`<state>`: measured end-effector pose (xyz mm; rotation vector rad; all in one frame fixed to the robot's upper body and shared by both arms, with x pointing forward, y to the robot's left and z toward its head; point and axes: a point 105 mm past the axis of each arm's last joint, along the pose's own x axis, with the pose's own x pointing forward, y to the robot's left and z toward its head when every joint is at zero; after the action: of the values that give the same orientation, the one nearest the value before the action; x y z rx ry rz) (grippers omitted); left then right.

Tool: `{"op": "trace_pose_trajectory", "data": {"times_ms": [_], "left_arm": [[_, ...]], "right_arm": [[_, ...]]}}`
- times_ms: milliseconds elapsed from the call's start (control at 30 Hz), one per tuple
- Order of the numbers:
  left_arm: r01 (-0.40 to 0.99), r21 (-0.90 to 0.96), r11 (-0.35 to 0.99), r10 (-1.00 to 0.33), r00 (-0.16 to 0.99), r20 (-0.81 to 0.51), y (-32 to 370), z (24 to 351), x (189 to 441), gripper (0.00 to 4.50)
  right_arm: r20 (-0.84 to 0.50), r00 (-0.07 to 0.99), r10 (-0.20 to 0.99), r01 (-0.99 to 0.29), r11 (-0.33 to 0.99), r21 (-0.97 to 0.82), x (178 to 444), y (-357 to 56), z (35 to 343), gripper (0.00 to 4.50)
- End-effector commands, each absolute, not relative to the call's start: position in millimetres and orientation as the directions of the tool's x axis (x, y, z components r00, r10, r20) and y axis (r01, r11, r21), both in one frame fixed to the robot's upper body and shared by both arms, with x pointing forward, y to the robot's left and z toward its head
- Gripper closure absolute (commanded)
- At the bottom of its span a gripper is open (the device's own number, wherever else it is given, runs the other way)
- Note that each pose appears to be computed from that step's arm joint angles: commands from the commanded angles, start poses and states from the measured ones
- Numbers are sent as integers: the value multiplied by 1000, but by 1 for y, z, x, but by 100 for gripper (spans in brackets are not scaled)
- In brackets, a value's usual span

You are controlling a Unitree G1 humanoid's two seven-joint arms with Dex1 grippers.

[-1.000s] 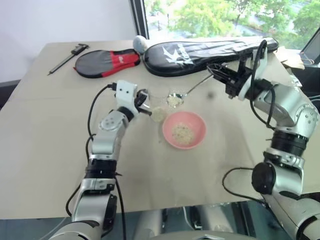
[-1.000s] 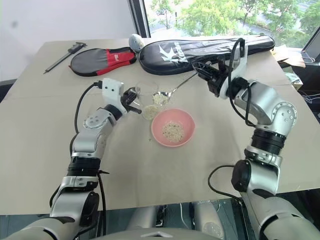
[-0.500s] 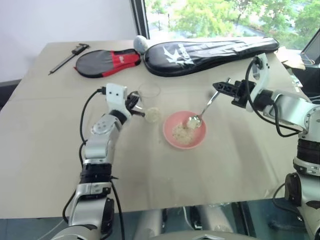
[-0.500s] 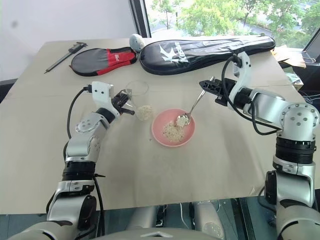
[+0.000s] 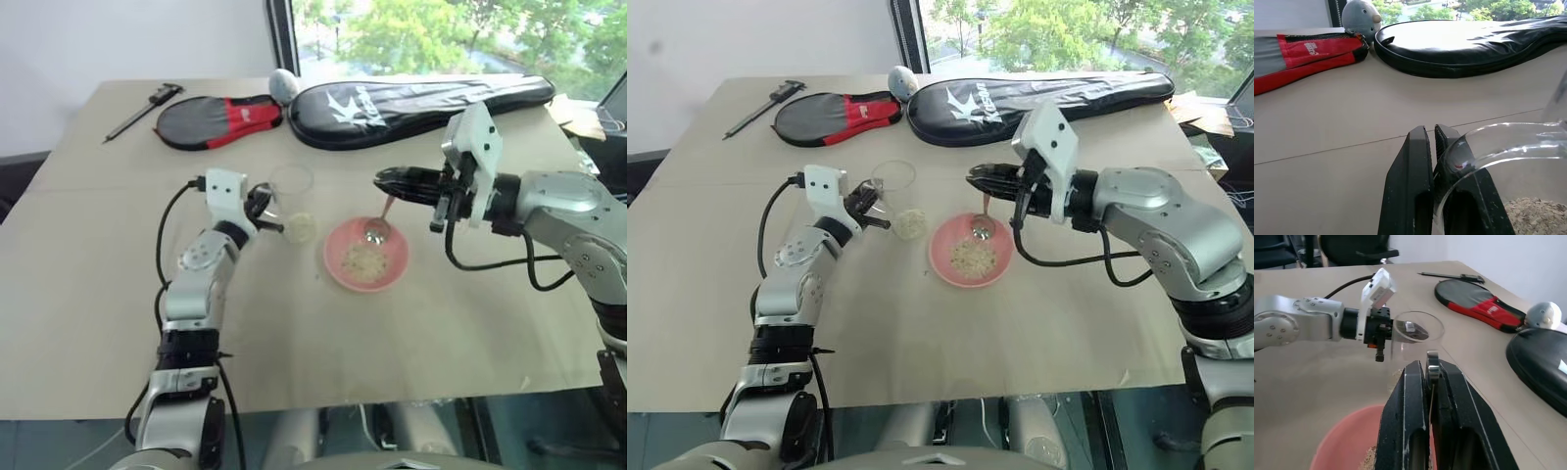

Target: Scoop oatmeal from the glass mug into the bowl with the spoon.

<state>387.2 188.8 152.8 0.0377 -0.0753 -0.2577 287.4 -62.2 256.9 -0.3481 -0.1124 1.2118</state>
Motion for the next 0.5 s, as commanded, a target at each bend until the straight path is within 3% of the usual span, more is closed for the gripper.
{"op": "trace_pose_trajectory", "data": {"times_ms": [33,233,367,500], "left_arm": [[236,55,970,-241,964,114,191,163,385,449],[240,42,970,-243,964,110,187,158,384,449],[243,31,970,-245,964,105,184,155,383,449],[248,24,968,-249,963,106,180,155,382,449]], "right_arm": [[-38,360,932,-899,335,-283,284,-68,272,450],[157,596,787,-802,593,72,335,-92,308,450],[278,587,761,-810,551,202,343,-77,339,450],[310,550,776,-834,492,248,346,-47,345,450]]}}
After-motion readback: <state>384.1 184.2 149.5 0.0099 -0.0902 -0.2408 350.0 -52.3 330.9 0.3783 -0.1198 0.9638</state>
